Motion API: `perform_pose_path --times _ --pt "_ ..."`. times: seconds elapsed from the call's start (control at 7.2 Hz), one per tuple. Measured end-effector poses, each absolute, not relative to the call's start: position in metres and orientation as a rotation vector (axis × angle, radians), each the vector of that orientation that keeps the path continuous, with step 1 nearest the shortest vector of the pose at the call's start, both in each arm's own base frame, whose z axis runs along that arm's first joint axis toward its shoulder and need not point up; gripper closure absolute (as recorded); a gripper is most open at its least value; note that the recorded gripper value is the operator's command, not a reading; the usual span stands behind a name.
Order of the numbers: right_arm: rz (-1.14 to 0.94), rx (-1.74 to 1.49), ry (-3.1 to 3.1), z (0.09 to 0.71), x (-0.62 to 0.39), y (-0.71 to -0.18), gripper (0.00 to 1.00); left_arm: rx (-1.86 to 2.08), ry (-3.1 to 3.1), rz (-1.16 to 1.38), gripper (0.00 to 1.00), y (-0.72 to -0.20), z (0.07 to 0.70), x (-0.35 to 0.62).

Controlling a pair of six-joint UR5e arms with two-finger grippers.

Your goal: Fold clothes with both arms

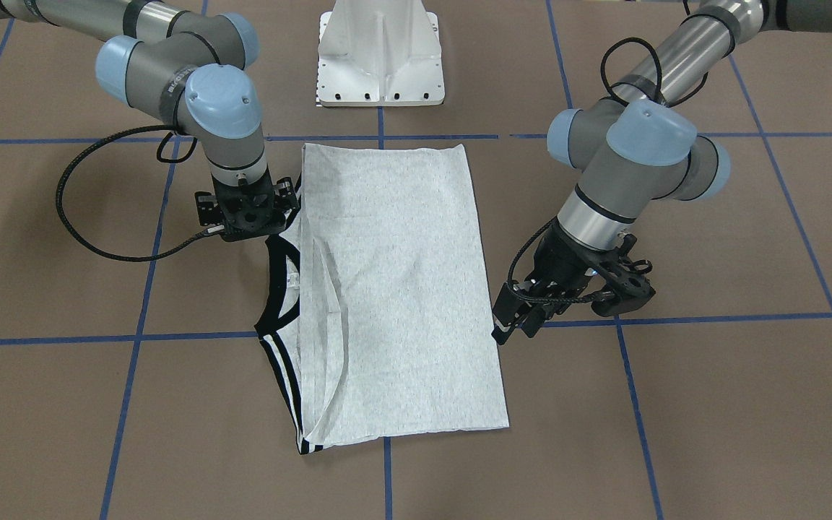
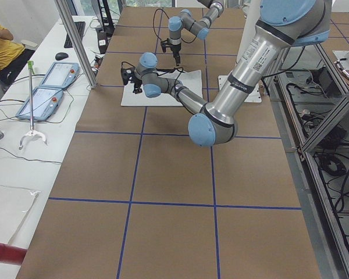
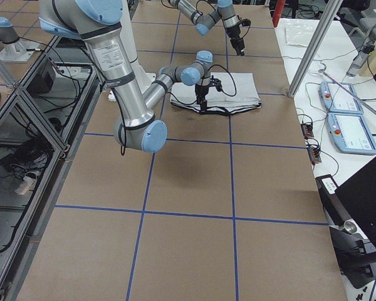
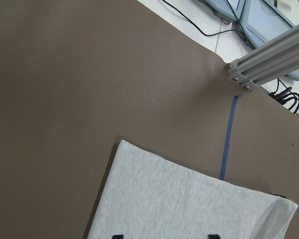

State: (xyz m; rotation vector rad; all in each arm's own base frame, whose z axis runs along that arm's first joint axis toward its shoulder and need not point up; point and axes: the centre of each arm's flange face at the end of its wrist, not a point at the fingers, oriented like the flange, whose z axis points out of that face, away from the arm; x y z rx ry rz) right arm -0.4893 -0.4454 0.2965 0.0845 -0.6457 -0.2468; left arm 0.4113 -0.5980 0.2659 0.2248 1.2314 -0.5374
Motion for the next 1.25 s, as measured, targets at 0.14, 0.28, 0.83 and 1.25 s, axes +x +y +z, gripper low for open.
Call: perform_pose_path --times 0.14,0.28,0.83,1.25 --pt "-0.236 0.098 -0.661 0.275 -0.500 -0.459 0.00 0.222 1.226 -0.538 0.36 -0.592 0.267 0.406" --pt "-0.228 0.104 -0.665 0.257 -0.516 -0.474 0.00 0.218 1.223 -0.535 0.36 -0.581 0.274 0.397" --pt "-0.193 0.127 -0.672 0.257 -0.570 -0.536 0.00 0.192 1.220 -0.523 0.36 -0.563 0.275 0.383" --pt "-0.231 0.146 -0.620 0.296 -0.545 -0.584 0.00 0.191 1.222 -0.523 0.36 -0.561 0.273 0.382"
